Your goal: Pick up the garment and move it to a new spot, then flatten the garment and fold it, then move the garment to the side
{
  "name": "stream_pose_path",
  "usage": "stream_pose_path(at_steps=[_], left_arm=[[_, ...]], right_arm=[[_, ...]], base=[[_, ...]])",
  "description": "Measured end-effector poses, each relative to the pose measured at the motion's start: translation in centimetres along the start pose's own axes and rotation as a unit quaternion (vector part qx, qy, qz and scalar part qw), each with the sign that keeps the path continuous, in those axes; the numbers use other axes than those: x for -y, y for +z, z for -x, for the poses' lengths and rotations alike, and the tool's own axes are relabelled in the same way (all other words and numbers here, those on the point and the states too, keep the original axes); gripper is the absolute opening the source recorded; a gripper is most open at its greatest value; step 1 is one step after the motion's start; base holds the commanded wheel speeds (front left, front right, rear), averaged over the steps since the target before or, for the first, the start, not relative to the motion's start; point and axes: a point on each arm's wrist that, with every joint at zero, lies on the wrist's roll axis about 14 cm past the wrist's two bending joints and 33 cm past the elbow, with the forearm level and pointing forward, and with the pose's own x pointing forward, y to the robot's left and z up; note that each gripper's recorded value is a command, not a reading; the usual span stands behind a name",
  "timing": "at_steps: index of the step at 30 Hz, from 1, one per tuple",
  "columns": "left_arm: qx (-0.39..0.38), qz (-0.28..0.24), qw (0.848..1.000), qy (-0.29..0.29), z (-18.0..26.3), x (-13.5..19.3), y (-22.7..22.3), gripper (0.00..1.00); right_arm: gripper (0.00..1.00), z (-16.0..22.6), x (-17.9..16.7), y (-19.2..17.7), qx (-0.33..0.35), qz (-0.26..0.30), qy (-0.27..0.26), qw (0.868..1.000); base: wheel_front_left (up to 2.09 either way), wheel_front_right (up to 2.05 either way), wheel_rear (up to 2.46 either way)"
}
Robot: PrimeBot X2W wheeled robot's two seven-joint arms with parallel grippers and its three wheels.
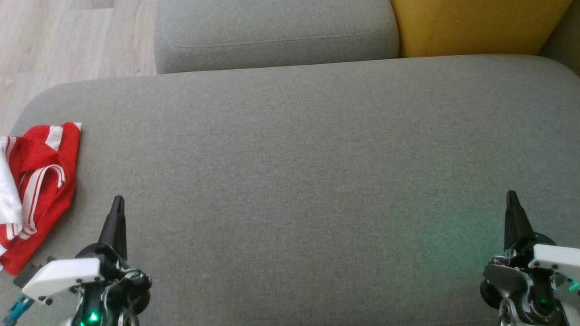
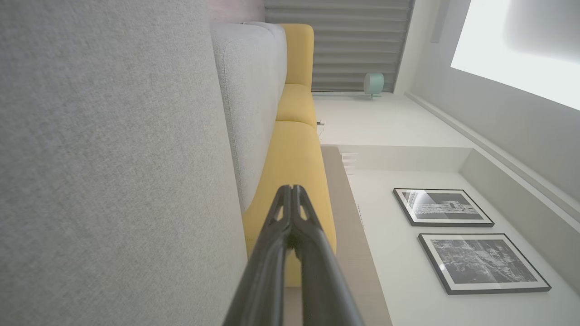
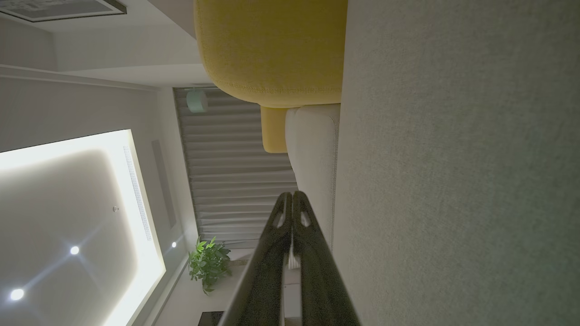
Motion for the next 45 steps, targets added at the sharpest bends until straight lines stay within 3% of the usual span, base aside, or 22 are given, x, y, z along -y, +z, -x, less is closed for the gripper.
stream_pose_path(at_steps=[10, 11, 18, 34, 45], left_arm=[[0.0, 0.0, 1.0, 0.0, 0.0, 0.0, 0.0, 0.0], [0.0, 0.001, 1.0, 0.002, 0.0, -0.1, 0.0, 1.0], [0.004, 0.011, 0.998, 0.067, 2.1, -4.5, -0.2, 1.0], [0.006, -0.022, 0.999, 0.045, 1.7, -3.0, -0.6, 1.0], [0.009, -0.104, 0.994, 0.01, 1.2, -0.6, -0.7, 1.0]], right_arm=[[0.0, 0.0, 0.0, 0.0, 0.0, 0.0, 0.0, 1.0], [1.0, 0.0, 0.1, 0.0, 0.0, 0.0, -0.002, 1.0], [1.0, 1.9, 4.1, -0.1, 0.002, -0.006, -0.06, 0.998], [1.0, 1.5, 3.0, -1.1, -0.004, 0.025, -0.045, 0.999], [1.0, 0.8, 1.1, -1.4, -0.009, 0.119, -0.016, 0.993]], base=[[0.0, 0.0, 0.0], [0.0, 0.0, 0.0], [0.0, 0.0, 0.0], [0.0, 0.0, 0.0], [0.0, 0.0, 0.0]])
